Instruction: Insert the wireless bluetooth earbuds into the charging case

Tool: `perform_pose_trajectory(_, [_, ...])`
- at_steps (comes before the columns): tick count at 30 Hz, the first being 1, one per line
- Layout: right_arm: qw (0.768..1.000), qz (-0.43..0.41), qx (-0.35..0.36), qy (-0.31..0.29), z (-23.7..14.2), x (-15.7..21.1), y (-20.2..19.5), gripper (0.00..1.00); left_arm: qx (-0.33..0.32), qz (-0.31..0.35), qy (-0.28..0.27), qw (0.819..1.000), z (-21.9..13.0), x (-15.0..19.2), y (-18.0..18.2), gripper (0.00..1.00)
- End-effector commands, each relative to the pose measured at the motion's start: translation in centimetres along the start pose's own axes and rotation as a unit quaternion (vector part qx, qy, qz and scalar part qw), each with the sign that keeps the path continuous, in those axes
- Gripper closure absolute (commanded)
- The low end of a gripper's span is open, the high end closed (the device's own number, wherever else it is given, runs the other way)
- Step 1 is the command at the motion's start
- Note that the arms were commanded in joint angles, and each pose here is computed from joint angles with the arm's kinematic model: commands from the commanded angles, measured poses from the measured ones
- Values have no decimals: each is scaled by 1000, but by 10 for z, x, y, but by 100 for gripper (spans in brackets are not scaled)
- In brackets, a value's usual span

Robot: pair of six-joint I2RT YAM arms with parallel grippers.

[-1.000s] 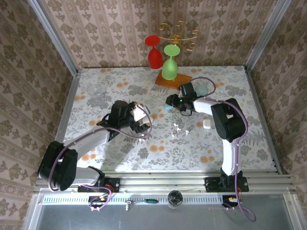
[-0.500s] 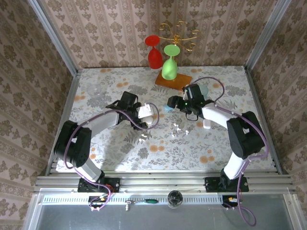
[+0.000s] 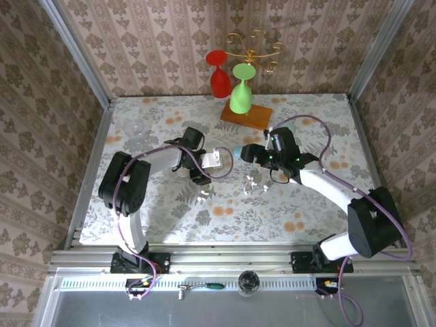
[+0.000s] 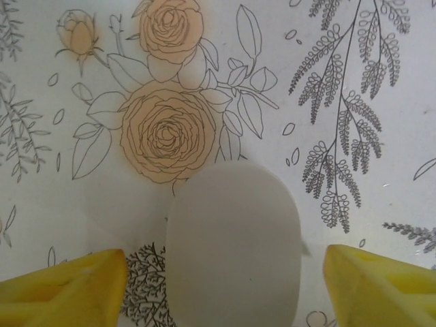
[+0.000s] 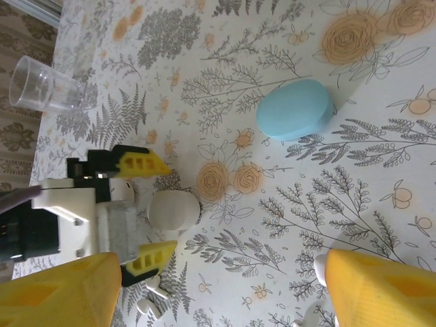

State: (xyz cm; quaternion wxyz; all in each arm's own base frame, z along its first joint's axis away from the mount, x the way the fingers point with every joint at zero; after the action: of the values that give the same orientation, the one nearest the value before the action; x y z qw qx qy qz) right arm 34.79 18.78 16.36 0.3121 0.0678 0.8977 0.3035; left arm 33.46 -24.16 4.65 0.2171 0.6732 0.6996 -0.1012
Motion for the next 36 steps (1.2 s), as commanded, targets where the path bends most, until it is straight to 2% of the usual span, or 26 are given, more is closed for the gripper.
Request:
perform_pose_trajectory(1, [1000,-7,28,-8,-14,3,-12,21,34,7,0,999,0,-1,-4,30])
perform_pose_trajectory(6, [999,-1,38,-15,-23,2,-19,21,45,4,-4,999,1,-1,-7,47])
perform_pose_trajectory(11, [999,2,34,-25,-37,0,-17,22,37,-8,-22,999,-9,-6,-6,59])
perform_pose_trajectory(15, [999,3,23,-29,-53,2,-12,22,13,-12,-65,998,-25,-18,-4,58])
perform_pose_trajectory(19, [1000,12,-13,-6,-57,10,-2,23,-15,-7,-121,993,-47,-34,-3,58])
perform_pose_trajectory(26, [988,32,-143,54,-48,22,40,24,-63,40,-224,972,-82,-75,-12,58])
perform_pose_trajectory(30, [982,19,-171,75,-41,24,58,24,-67,69,-252,963,-90,-92,-24,58])
perform_pose_trajectory(36, [981,21,-174,89,-23,24,66,24,-59,90,-277,955,-98,-110,-36,57])
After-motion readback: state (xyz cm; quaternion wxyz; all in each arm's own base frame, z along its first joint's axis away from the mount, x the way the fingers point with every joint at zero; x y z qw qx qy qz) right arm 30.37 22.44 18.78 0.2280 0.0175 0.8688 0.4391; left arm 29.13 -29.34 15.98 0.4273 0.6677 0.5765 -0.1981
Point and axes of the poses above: each hand's point on the last joint's axis, 136 mm out from that joint toward the fingers, its own z axis out along the fingers, its own y axis along the line the jaws close on, x = y × z, the point moved 2 cm from there along -z, back along the fingers, and after that the axes turned 1 degree about z, right-handed, at the moved point
